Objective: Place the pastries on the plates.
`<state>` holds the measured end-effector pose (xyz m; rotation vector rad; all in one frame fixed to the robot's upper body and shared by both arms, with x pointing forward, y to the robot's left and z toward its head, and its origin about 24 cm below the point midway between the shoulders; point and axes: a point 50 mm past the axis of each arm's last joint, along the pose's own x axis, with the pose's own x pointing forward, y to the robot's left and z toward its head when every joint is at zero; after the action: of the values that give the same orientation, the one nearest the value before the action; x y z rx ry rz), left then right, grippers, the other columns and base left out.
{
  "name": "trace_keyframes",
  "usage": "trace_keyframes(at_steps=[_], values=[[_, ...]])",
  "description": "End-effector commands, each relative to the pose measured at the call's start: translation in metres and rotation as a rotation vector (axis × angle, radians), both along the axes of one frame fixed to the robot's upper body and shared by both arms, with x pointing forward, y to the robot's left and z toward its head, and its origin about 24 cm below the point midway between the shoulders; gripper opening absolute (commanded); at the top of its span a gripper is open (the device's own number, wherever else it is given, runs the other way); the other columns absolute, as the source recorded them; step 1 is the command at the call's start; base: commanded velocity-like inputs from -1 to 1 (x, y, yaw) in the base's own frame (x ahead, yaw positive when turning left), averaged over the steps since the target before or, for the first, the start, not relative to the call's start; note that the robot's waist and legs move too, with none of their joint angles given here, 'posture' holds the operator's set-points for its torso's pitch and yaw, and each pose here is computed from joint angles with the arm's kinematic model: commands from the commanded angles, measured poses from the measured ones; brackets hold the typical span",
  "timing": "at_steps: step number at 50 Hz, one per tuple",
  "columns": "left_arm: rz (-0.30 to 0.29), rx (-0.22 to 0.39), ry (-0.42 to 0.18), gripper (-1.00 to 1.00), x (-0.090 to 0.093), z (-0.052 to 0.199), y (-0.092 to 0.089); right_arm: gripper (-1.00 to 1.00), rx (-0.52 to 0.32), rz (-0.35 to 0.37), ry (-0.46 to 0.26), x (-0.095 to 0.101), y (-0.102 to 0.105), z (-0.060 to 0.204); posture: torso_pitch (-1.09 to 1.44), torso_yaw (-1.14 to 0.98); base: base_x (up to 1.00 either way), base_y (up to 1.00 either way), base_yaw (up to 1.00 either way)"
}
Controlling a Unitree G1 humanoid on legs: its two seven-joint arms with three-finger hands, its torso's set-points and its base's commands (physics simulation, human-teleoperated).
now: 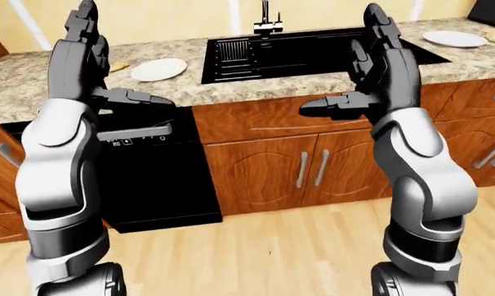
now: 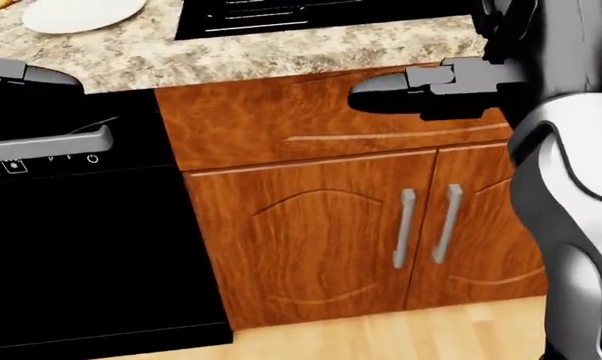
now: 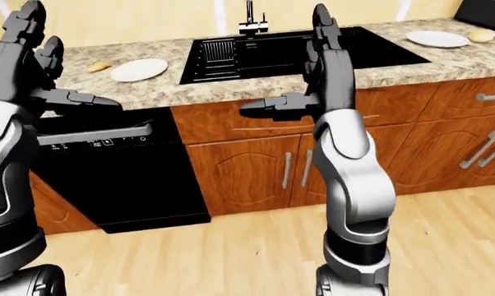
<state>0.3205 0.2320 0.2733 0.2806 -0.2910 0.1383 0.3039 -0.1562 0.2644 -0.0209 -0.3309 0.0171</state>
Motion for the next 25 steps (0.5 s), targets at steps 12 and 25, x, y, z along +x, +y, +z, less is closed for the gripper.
trace_keyframes(at_steps=[12,25], values=[[-0.01,0.028,-0.116,1.0,-0.0113,0.0215,-0.004,1.0,0.0,-0.013,-0.137,-0.0152,-0.0042,0.0227,0.0,0.0,0.16,0.74,0.0],[-0.018,0.039,-0.115,1.0,-0.0099,0.0252,-0.008,1.0,0.009,0.003,-0.149,-0.0177,-0.0022,0.0226,0.0,0.0,0.28,0.57,0.0]])
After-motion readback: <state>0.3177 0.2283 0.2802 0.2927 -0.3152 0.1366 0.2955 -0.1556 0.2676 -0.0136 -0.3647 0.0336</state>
